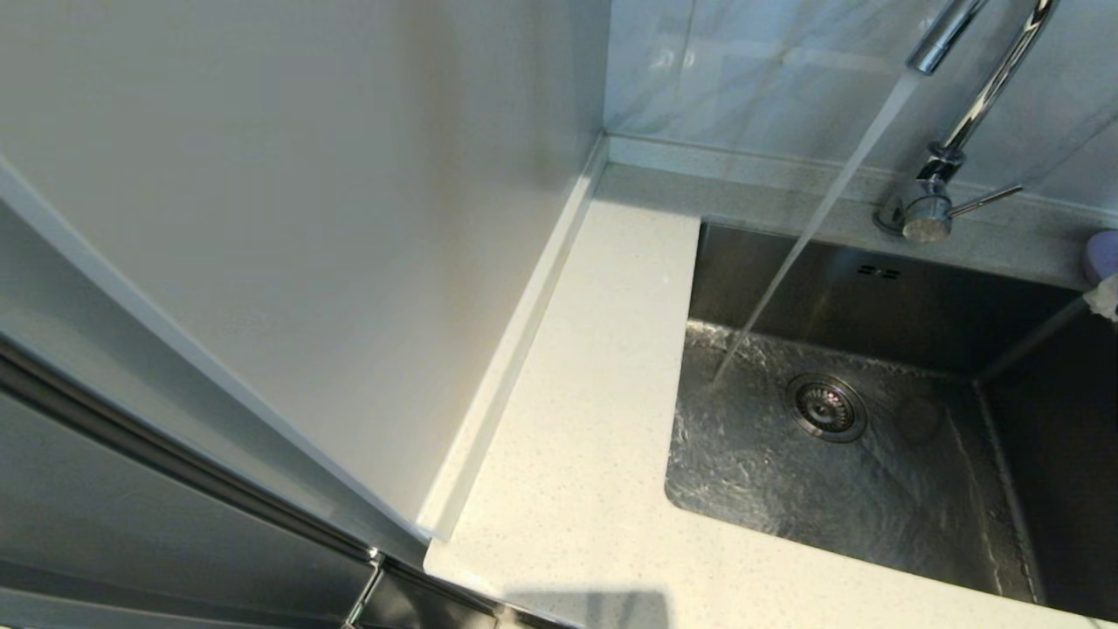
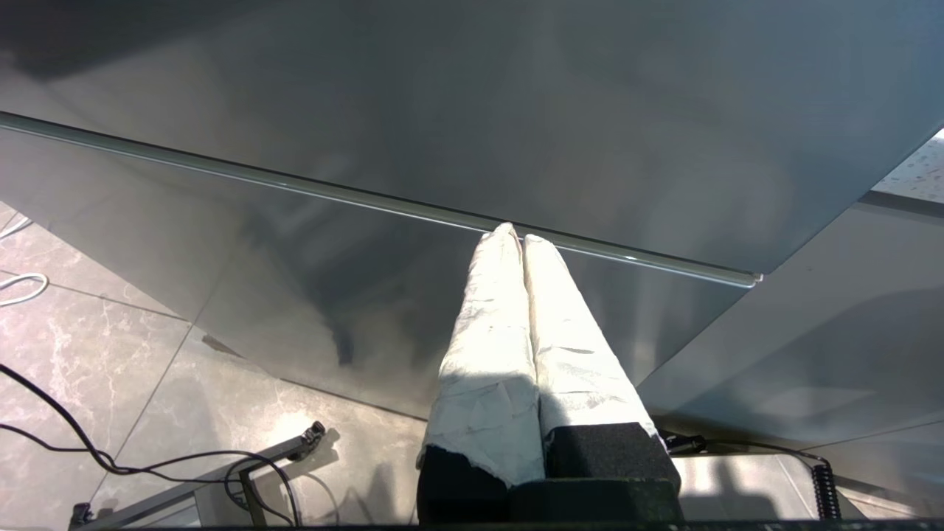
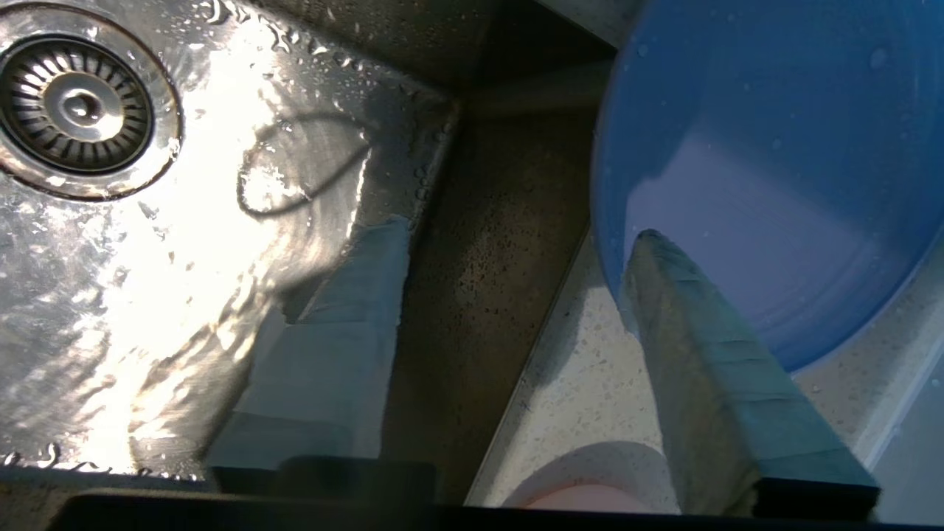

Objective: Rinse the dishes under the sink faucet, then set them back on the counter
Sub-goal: Pick up the plate

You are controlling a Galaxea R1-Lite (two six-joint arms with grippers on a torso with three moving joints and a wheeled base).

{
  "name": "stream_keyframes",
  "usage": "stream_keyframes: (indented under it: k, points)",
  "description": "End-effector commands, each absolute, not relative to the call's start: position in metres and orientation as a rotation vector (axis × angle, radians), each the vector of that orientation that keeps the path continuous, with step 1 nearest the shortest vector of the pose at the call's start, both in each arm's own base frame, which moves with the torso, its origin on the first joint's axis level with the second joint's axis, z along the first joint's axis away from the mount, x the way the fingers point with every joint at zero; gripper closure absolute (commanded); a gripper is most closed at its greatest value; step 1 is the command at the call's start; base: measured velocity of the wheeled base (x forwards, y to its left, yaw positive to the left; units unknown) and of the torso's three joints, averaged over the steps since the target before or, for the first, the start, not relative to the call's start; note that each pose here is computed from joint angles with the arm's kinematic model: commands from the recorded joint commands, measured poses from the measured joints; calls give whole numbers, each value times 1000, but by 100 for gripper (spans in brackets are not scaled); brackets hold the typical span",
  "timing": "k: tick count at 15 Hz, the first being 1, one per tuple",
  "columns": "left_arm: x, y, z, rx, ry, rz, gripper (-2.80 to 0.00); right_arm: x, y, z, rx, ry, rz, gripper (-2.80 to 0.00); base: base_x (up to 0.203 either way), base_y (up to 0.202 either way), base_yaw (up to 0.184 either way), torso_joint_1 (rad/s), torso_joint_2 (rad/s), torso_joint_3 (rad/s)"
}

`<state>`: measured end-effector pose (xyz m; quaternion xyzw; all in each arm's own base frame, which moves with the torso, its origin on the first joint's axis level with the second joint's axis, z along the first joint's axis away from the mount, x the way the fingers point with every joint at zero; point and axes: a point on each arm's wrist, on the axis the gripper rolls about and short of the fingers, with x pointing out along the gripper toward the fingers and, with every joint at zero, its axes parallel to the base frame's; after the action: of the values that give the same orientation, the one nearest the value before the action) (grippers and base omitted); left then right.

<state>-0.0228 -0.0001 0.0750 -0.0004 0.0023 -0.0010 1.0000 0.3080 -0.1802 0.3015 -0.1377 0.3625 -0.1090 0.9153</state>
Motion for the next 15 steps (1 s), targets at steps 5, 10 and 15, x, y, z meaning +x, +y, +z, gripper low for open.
stream_keyframes:
  k: [5,10,15]
  points:
    - [-23,0,75,0,5,-2,0,326,-197,284,-292,735,-252,-280,0,0,0,0,0,0]
    - [-23,0,75,0,5,-2,0,340,-206,279,-318,679,-274,-280,0,0,0,0,0,0]
    - [-23,0,75,0,5,-2,0,340,-207,278,-326,691,-298,-280,0,0,0,0,0,0]
